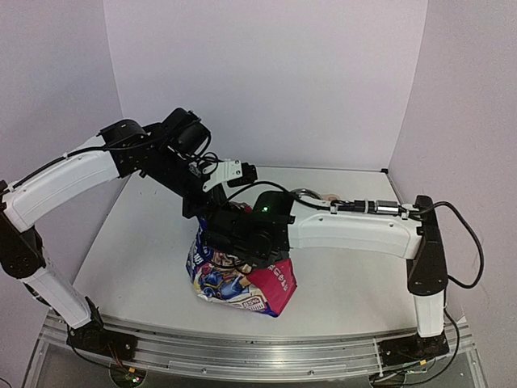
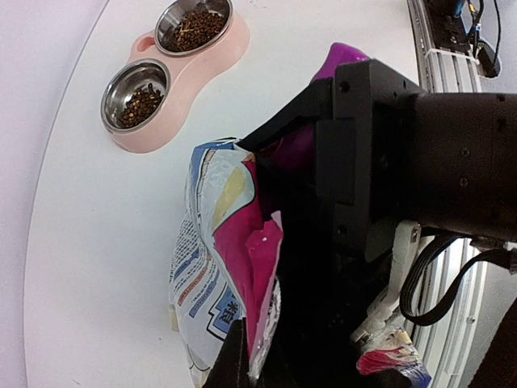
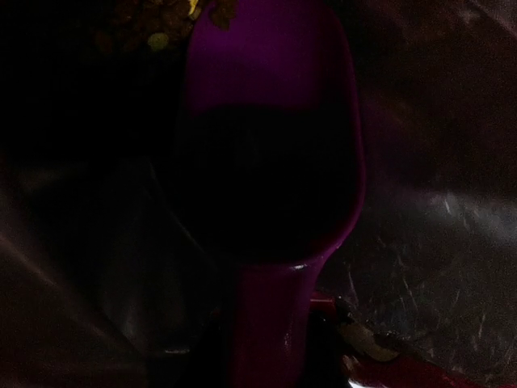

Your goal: Serve the pet food

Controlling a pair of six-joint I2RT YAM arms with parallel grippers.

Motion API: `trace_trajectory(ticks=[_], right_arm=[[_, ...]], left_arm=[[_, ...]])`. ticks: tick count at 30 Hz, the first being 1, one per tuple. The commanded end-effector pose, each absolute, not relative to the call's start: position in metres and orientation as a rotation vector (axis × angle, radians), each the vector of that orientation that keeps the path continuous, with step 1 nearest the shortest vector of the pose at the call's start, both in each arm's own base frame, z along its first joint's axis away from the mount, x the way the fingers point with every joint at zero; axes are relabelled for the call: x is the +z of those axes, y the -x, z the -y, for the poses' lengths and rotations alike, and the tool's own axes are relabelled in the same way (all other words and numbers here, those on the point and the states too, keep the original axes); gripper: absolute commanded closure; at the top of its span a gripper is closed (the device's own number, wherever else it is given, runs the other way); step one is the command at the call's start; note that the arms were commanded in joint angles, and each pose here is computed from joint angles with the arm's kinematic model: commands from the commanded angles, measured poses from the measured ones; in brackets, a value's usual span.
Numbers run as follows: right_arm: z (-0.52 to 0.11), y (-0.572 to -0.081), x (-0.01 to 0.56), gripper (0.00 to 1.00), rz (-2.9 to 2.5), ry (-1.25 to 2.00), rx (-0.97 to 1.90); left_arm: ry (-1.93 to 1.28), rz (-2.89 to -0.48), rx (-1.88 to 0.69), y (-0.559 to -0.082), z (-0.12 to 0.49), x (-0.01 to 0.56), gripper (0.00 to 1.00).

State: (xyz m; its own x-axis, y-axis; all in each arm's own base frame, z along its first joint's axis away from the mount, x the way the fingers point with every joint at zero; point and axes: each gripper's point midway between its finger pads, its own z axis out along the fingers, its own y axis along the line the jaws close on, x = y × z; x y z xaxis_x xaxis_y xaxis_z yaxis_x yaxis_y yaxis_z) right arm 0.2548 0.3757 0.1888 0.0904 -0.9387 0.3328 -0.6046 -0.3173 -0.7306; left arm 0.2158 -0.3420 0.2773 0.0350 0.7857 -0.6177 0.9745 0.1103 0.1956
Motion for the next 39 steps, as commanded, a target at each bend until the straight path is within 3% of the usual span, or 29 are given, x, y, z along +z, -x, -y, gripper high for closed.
trace_trajectory(ticks=[1, 8, 11, 16, 19, 27, 39], right_arm=[[-0.391, -0.243, 0.111, 1.0, -1.422, 2.298, -1.073], [-0.413, -0.202, 0.057, 1.0, -1.381, 2.545, -0.826], [-0.43, -0.17, 0.046, 1.0, -1.396, 2.64, -0.562], [-0.473, -0.132, 0.081, 1.0, -1.464, 2.47, -0.026], [-0.473, -0.136, 0.118, 1.0, -1.549, 2.287, 0.163], [-0.449, -0.157, 0.195, 1.0, -1.667, 1.964, 0.33], [-0.394, -0.153, 0.245, 1.0, -1.809, 1.732, 0.359]], left_arm=[[-1.689, -1.641, -0.567, -0.194, 0.359, 0.32, 1.0], [-1.701, -1.643, -0.601, -0.186, 0.356, 0.313, 1.0], [-1.706, -1.654, -0.62, -0.182, 0.354, 0.309, 1.0], [-1.688, -1.671, -0.595, -0.186, 0.347, 0.306, 1.0], [-1.662, -1.701, -0.569, -0.192, 0.338, 0.3, 1.0], [-1.601, -1.751, -0.534, -0.2, 0.333, 0.299, 1.0], [-1.572, -1.75, -0.463, -0.209, 0.328, 0.305, 1.0]])
